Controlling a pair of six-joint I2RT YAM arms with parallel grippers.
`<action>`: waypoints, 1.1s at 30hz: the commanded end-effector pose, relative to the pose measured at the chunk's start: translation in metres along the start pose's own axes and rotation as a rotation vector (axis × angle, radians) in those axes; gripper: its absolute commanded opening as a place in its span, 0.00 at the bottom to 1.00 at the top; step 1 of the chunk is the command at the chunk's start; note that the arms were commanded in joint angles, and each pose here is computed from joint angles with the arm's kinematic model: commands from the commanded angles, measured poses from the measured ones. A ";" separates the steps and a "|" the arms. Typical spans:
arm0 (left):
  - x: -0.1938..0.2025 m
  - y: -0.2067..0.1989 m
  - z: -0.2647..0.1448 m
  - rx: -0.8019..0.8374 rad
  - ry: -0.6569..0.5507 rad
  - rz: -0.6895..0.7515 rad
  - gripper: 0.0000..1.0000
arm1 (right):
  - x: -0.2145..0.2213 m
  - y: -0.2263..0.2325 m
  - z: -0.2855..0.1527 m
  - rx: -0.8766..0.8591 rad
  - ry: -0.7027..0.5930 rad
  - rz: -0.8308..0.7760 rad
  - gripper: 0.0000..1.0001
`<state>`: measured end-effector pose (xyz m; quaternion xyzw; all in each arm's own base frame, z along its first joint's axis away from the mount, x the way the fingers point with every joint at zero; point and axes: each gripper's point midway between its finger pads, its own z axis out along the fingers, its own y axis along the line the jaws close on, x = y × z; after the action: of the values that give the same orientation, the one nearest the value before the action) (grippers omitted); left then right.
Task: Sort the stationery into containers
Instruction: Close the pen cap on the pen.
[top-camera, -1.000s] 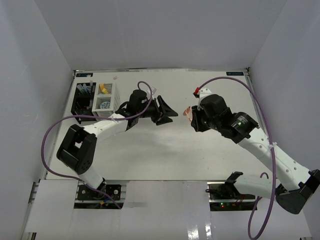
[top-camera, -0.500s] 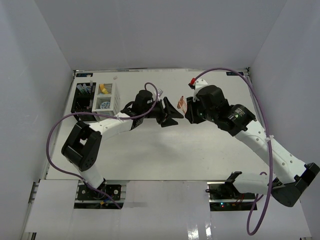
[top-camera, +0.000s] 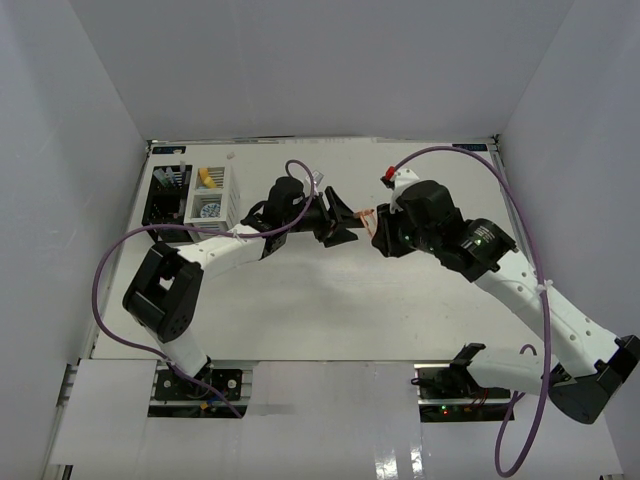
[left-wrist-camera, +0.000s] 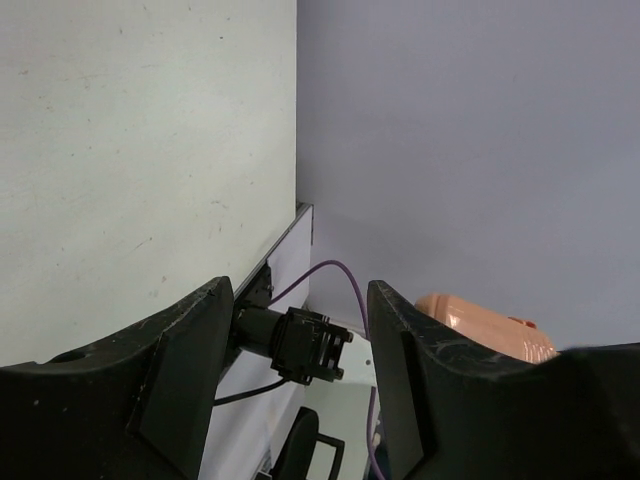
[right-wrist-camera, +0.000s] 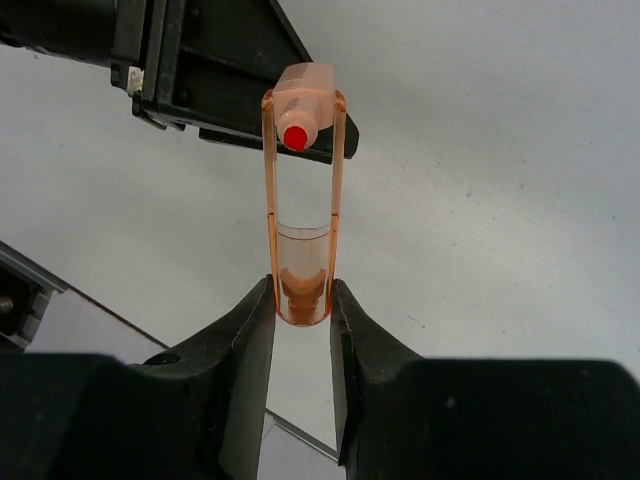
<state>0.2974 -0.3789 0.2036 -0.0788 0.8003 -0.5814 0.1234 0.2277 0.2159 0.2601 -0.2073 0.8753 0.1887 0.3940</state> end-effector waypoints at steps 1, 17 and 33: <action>-0.013 -0.027 -0.003 0.061 -0.051 0.047 0.67 | -0.001 0.004 -0.006 -0.029 -0.025 0.019 0.08; -0.017 -0.035 -0.007 0.080 -0.082 0.075 0.66 | 0.014 0.001 -0.008 -0.026 0.013 0.018 0.08; -0.021 -0.045 -0.013 0.105 -0.113 0.101 0.66 | 0.027 -0.001 -0.009 -0.025 0.032 0.032 0.08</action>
<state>0.3105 -0.3784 0.2133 -0.0837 0.7884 -0.5879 0.1606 0.2102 0.2068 0.2392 -0.2074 0.8856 0.1925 0.3682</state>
